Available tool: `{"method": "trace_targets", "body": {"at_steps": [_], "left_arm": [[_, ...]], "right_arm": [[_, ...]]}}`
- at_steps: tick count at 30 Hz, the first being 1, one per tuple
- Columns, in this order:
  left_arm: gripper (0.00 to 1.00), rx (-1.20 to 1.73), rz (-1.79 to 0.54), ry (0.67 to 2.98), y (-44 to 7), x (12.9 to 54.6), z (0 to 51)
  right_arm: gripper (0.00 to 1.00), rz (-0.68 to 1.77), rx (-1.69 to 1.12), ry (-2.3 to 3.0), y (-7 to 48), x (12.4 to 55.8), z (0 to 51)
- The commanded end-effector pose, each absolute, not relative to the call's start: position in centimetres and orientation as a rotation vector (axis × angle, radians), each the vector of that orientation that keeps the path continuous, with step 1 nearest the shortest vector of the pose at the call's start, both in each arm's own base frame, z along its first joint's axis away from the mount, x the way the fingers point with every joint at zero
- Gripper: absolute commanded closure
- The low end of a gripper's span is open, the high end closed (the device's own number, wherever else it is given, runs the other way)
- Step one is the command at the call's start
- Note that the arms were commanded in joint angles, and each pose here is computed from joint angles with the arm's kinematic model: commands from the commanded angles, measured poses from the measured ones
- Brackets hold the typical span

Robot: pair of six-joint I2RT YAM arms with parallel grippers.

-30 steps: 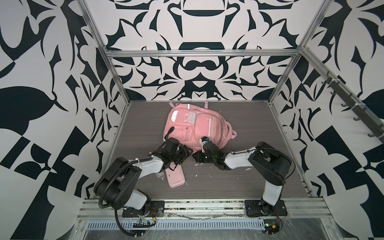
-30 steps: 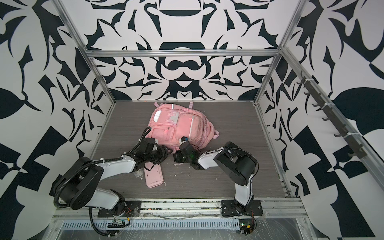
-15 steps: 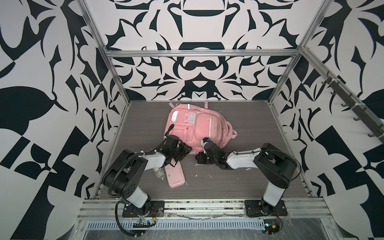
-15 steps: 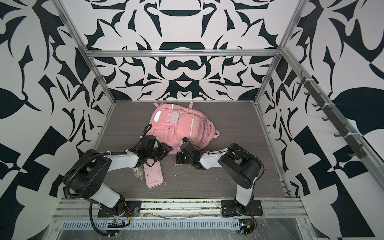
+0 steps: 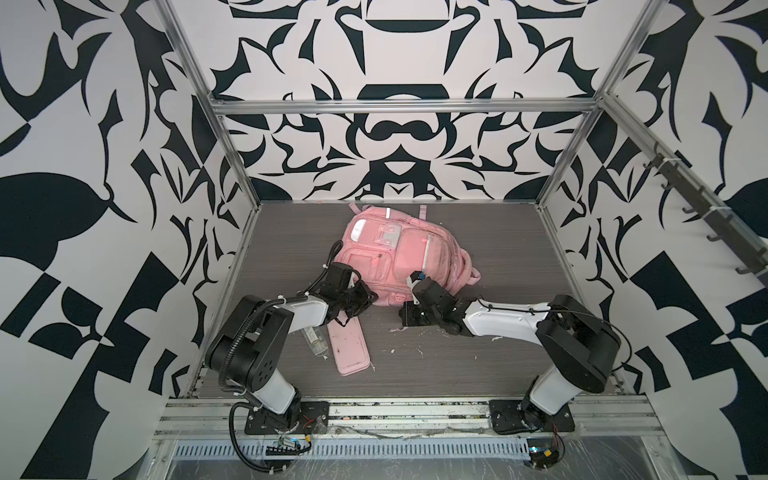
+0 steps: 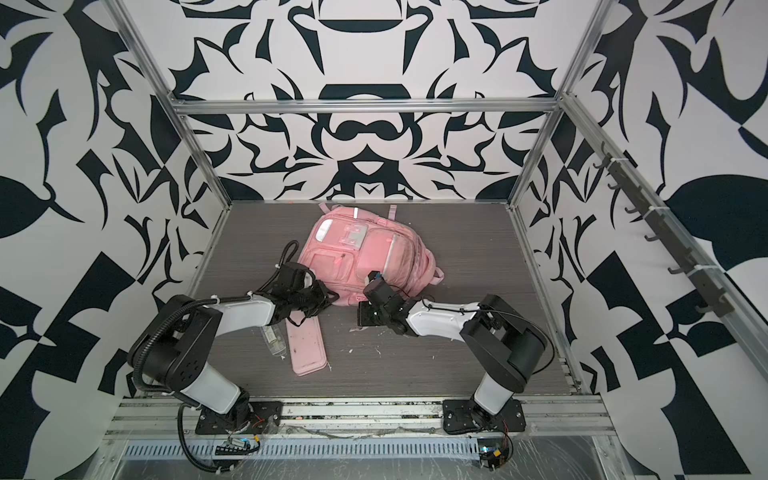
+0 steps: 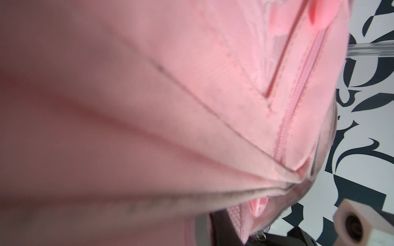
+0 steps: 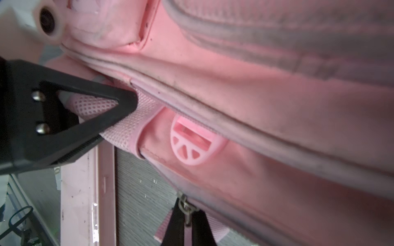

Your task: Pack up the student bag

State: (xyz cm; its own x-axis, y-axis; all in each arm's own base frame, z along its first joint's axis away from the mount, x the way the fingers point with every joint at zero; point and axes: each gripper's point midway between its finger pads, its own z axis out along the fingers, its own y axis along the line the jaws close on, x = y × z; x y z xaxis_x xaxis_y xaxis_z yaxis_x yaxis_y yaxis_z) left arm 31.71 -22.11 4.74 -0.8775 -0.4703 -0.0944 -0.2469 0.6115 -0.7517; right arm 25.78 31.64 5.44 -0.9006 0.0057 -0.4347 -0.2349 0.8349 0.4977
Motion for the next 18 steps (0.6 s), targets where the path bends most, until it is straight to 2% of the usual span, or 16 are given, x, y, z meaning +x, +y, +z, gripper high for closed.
{"method": "trace_targets", "body": {"at_steps": [1,12,18], "left_arm": [[0.87,-0.626,-1.050,2.451,-19.8,34.7,6.3],[0.88,-0.698,-1.021,2.410,-15.4,35.3,6.9],[0.88,-0.688,-1.031,2.413,-15.2,35.5,6.9]], "right_arm": [[1.00,0.707,-0.206,2.644,29.9,24.6,5.8],[1.00,0.615,-0.108,2.681,24.2,24.8,4.9],[1.00,0.612,-0.042,2.667,22.1,25.1,5.4]]}}
